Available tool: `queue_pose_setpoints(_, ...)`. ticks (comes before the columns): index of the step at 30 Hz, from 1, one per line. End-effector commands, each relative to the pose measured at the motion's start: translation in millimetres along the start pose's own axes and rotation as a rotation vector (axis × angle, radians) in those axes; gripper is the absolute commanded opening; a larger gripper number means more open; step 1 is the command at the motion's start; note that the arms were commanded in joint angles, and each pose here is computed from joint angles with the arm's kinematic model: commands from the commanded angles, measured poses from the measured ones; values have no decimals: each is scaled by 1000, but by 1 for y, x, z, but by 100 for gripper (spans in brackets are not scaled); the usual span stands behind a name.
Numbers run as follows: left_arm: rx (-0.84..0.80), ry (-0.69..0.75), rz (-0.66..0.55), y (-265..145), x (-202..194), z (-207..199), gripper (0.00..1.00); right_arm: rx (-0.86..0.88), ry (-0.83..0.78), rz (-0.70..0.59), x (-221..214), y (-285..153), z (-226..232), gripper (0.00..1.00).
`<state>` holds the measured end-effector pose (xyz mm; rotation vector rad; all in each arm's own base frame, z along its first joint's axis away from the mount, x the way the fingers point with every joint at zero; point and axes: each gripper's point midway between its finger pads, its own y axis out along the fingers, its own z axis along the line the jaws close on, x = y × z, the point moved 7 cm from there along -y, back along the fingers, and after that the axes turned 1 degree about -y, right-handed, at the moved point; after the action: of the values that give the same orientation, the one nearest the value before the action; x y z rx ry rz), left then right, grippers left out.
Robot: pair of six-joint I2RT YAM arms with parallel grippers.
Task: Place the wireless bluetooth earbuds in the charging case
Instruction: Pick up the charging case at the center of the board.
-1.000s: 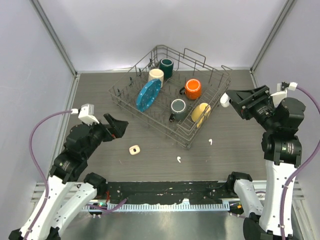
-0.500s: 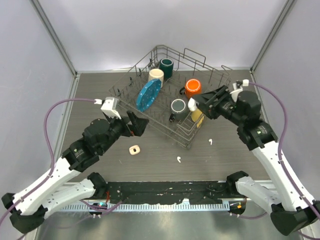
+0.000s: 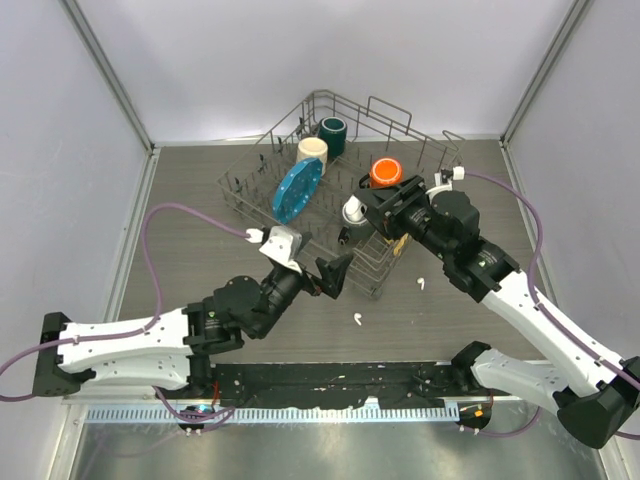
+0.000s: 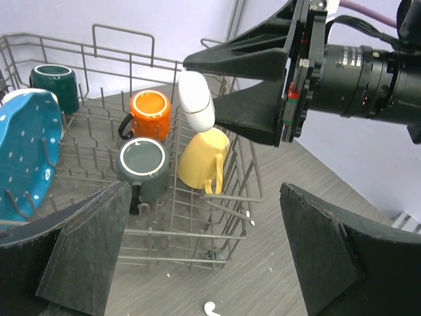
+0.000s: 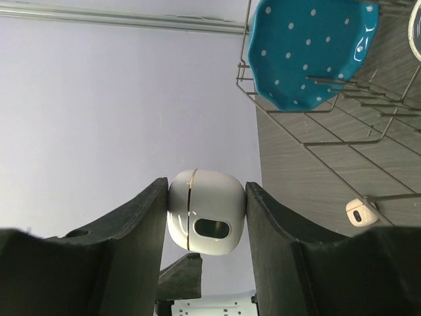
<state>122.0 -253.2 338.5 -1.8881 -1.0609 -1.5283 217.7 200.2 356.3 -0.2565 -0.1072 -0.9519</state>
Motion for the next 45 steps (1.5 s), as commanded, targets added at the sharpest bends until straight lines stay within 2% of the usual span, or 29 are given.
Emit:
queue_pose_setpoints(1, 52, -46, -184, 7, 27, -1, 100, 93, 37, -51, 3, -1, 20, 1)
queue_pose_setpoints(5, 46, -76, -277, 9, 30, -1, 97, 101, 49, -28, -1, -3, 19, 1)
queue_pose_setpoints(6, 52, -22, -274, 12, 24, -1, 96, 100, 55, -23, -1, -2, 19, 1)
queue_pose_setpoints(8, 53, -18, -299, 15, 25, -2, 92, 108, 69, -8, -3, -4, 19, 1)
queue_pose_setpoints(12, 44, 1, -314, 23, 21, -10, 91, 122, 72, 10, -5, -5, 22, 1)
queue_pose_setpoints(24, 54, 27, -342, 41, 24, -18, 91, 149, 70, 60, -9, -14, 27, 1)
queue_pose_setpoints(29, 46, 2, -334, 53, 28, -12, 84, 148, 69, 68, -10, -15, 28, 1)
queue_pose_setpoints(40, 35, -2, -303, 69, 17, -9, 82, 153, 65, 85, -11, -16, 30, 1)
queue_pose_setpoints(45, 36, -44, -294, 79, 14, -7, 74, 162, 66, 93, -12, -15, 31, 1)
